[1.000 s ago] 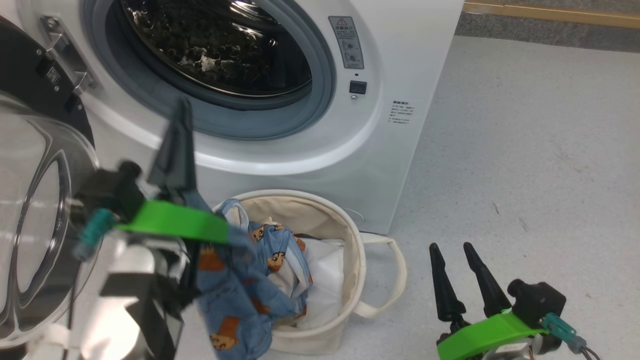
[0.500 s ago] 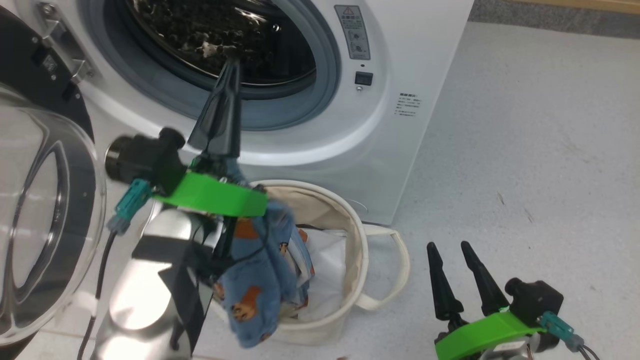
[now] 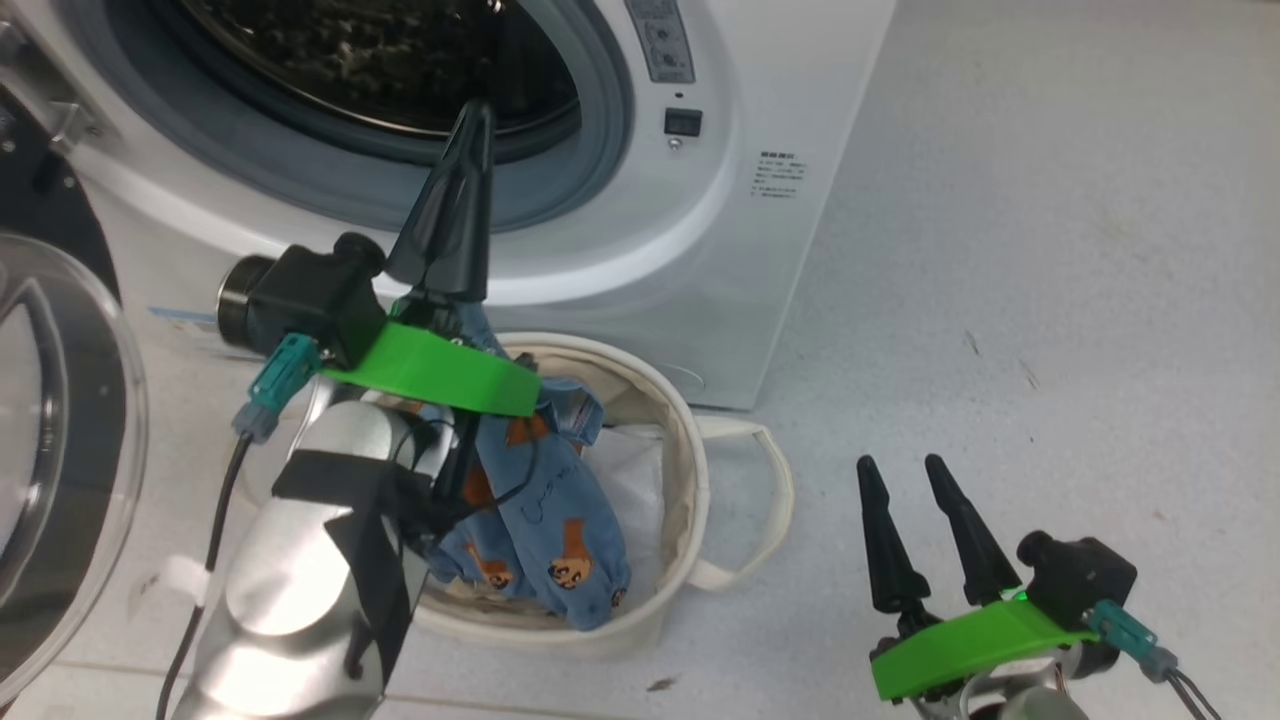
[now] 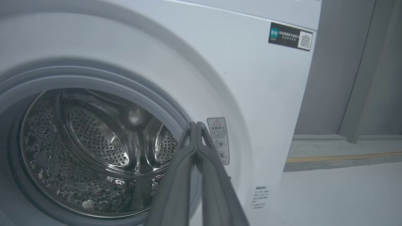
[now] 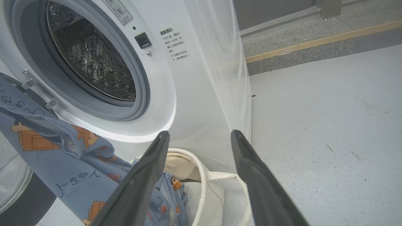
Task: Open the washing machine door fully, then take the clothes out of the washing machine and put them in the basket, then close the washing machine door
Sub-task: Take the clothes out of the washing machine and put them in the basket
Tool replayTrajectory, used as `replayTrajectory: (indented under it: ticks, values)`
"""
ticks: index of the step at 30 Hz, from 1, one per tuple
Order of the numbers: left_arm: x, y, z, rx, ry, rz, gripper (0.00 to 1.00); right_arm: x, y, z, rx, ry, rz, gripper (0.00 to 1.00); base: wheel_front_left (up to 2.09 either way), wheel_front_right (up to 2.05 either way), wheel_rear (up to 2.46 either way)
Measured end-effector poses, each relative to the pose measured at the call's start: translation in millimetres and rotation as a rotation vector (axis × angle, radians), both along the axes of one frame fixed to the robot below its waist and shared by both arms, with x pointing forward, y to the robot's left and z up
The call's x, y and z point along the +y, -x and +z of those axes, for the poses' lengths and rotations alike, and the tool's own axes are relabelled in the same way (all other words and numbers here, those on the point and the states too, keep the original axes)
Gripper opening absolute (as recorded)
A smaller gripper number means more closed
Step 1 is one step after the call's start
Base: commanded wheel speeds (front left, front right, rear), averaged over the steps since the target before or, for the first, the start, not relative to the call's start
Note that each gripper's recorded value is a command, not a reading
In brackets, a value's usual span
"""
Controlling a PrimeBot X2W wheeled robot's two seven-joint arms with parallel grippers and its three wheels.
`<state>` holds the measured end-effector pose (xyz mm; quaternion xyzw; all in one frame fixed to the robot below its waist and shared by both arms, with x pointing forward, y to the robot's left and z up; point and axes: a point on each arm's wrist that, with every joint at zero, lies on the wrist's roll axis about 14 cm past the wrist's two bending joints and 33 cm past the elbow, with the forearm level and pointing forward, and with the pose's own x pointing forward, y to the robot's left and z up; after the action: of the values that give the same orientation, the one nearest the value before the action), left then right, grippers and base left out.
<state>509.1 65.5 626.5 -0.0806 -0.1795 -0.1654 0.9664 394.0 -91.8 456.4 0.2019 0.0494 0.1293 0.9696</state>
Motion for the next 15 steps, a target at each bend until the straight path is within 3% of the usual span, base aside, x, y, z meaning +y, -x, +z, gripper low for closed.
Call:
replayTrajectory:
  ticks: [15]
  values:
    - [8.2, -40.0, -147.3, 0.38, -0.104, 0.02, 0.0, -11.0, -26.1, -18.8, 0.031, 0.01, -0.03, 1.0, 0.0, 0.0, 0.0]
